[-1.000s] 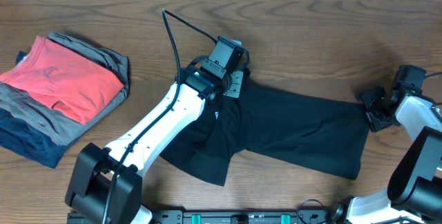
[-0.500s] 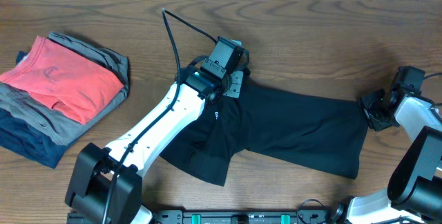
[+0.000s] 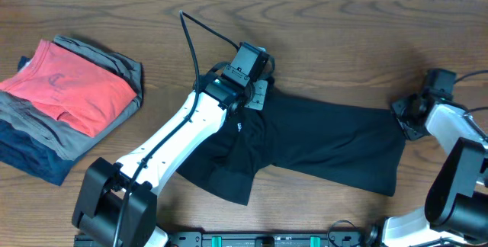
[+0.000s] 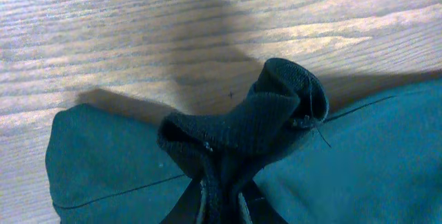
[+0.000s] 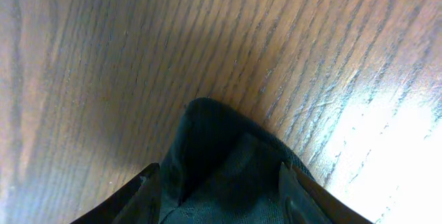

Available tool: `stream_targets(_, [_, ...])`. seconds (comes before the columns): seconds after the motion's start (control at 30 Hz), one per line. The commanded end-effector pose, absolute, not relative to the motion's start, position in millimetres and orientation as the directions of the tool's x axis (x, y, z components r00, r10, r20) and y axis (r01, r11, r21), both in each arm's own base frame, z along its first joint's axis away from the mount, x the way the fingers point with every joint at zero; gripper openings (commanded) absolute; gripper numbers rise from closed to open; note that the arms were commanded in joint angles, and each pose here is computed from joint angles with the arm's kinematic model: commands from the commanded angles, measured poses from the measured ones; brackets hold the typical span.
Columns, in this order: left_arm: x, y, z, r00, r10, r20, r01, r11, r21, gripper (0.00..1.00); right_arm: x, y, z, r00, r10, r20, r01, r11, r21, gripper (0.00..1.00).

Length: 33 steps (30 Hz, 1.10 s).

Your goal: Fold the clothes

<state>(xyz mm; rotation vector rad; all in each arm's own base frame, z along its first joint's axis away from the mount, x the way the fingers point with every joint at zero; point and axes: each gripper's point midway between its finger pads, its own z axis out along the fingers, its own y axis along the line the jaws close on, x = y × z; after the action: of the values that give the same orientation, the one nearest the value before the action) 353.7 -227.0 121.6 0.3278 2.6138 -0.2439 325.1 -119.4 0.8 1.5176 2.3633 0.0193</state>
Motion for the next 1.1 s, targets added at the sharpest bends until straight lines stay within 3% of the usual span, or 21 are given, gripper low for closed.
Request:
stream_targets(0.0, [355.9, -225.5, 126.2, -0.85, 0.175, -0.497, 0.264, 0.957, -0.116, 0.13, 308.3, -114.8, -18.0, -0.394, 0.88, -0.264, 0.898, 0.431, 0.095, 0.54])
stream_targets(0.67, [354.6, -224.7, 125.3, -0.853, 0.177, -0.491, 0.264, 0.958, -0.114, 0.13, 319.0, -114.7, -34.7, -0.376, 0.885, -0.274, 0.902, 0.417, 0.109, 0.53])
stream_targets(1.03, [352.7, -223.3, 124.2, -0.857, 0.18, -0.483, 0.263, 0.959, -0.11, 0.13, 304.3, -106.2, -51.5, -0.413, 0.884, -0.218, 0.901, 0.432, 0.044, 0.01])
stream_targets(1.07, [352.9, -223.2, 124.9, -0.856, 0.179, -0.484, 0.263, 0.959, -0.11, 0.12, 303.5, -104.9, -50.1, -0.422, 0.882, -0.21, 0.897, 0.44, 0.045, 0.01])
